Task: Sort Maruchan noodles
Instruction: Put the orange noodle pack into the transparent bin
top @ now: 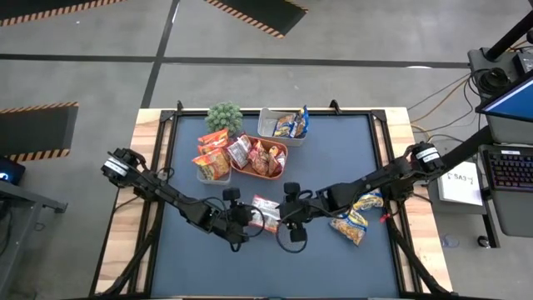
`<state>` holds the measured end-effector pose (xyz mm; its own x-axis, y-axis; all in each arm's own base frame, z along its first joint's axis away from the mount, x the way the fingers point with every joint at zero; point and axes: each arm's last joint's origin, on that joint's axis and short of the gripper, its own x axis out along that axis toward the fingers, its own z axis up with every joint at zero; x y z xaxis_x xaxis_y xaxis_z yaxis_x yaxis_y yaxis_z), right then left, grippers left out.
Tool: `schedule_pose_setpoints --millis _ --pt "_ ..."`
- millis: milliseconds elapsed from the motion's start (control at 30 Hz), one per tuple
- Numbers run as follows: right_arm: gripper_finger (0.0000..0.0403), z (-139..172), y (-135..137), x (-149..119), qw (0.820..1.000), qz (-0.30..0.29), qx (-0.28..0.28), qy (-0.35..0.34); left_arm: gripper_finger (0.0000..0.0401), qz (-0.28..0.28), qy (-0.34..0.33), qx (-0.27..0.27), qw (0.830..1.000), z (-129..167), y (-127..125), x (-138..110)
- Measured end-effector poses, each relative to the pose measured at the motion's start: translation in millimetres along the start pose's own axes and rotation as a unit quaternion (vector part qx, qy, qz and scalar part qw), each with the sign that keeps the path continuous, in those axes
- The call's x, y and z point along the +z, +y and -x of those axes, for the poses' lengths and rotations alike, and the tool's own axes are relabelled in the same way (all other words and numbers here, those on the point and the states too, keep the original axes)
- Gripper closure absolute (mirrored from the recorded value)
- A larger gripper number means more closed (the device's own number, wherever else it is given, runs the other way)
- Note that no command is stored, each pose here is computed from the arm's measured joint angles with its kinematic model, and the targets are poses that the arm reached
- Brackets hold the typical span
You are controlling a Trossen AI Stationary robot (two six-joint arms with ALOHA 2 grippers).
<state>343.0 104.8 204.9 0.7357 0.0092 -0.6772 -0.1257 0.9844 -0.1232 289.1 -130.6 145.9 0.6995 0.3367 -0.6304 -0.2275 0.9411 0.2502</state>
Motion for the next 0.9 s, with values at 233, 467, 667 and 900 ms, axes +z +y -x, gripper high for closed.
schedule_pose_setpoints --millis 233,467,667,900 --pt "0.0161 2.2 6.0 -1.9 0.995 0.089 0.007 0.043 0.0362 0.009 0.009 0.004 1.0 -1.4 1.9 -8.4" --pt "0.0158 -5.1 6.4 -31.6 0.983 0.158 -0.006 0.09 0.0362 0.034 -0.002 0.024 0.999 -3.9 5.1 -18.1" --pt "0.0172 -13.6 6.4 -52.3 0.984 0.167 -0.023 0.055 0.0362 0.042 -0.013 0.019 0.999 -4.2 4.2 -16.7" --pt "0.0177 -16.1 9.6 -57.8 0.984 0.173 -0.038 0.001 0.0362 0.043 -0.027 0.013 0.999 -4.8 1.5 -12.5"
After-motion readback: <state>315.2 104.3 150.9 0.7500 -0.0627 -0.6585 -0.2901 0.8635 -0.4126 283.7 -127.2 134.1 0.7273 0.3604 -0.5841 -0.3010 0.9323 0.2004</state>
